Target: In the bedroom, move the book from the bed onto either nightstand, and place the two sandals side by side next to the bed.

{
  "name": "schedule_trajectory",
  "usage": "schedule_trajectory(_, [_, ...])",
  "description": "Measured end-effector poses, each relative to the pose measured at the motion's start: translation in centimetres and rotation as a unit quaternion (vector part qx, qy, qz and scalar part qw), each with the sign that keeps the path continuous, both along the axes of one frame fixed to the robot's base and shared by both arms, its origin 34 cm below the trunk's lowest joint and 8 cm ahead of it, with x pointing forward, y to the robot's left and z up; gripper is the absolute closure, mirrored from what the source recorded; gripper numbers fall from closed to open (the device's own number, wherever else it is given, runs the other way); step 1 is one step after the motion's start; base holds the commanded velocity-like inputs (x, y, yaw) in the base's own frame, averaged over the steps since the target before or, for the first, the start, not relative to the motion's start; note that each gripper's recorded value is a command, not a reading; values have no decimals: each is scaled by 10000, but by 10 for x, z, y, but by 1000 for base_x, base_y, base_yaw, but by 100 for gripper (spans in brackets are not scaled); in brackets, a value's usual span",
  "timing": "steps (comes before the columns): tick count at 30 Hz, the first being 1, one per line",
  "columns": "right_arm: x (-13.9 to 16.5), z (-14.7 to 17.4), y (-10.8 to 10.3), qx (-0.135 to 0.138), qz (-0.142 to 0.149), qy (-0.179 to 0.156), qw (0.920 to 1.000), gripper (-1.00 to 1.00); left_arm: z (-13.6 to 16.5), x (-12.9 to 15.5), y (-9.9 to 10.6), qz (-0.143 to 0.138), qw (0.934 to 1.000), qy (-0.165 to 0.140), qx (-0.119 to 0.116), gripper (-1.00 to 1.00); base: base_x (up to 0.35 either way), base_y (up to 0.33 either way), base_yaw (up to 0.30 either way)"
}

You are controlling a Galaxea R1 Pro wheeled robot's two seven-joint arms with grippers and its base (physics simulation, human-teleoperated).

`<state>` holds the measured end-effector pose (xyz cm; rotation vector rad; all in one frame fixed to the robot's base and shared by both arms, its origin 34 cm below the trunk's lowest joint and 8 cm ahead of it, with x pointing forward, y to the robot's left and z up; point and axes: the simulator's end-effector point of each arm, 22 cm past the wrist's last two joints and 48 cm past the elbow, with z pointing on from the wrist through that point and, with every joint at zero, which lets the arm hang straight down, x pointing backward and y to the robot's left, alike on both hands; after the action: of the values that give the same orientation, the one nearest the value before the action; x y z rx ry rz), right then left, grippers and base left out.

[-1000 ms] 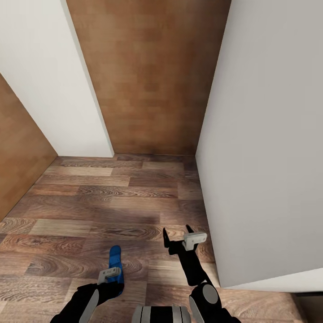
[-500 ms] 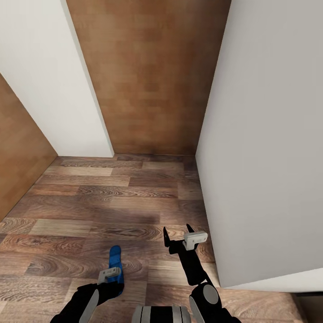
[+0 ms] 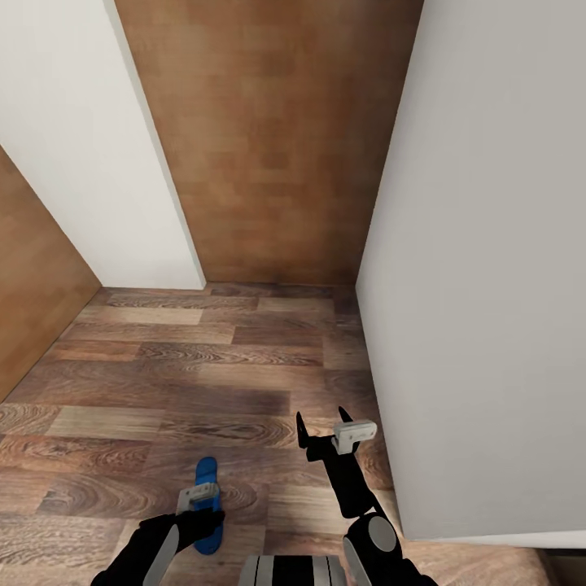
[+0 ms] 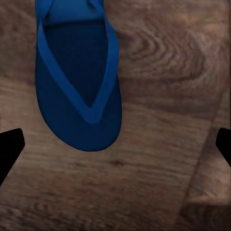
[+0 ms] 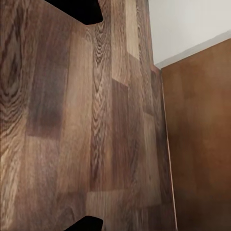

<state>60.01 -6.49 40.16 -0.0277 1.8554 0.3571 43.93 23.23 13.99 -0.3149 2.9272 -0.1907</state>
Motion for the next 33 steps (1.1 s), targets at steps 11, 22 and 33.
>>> schedule_trajectory(11, [0, 0, 1, 0, 7, -2, 10000, -100, 1, 6, 1, 6, 9999, -127, 28, -100, 128, 0, 0])
schedule_trajectory(22, [0, 0, 1, 1, 9, 0, 10000, -100, 1, 5, 2, 13, 9999, -127, 36, -100, 115, 0, 0])
schedule_trajectory(33, [0, 0, 1, -1, 9, 0, 10000, -100, 1, 5, 3, 14, 9999, -126, 36, -100, 2, 0, 0])
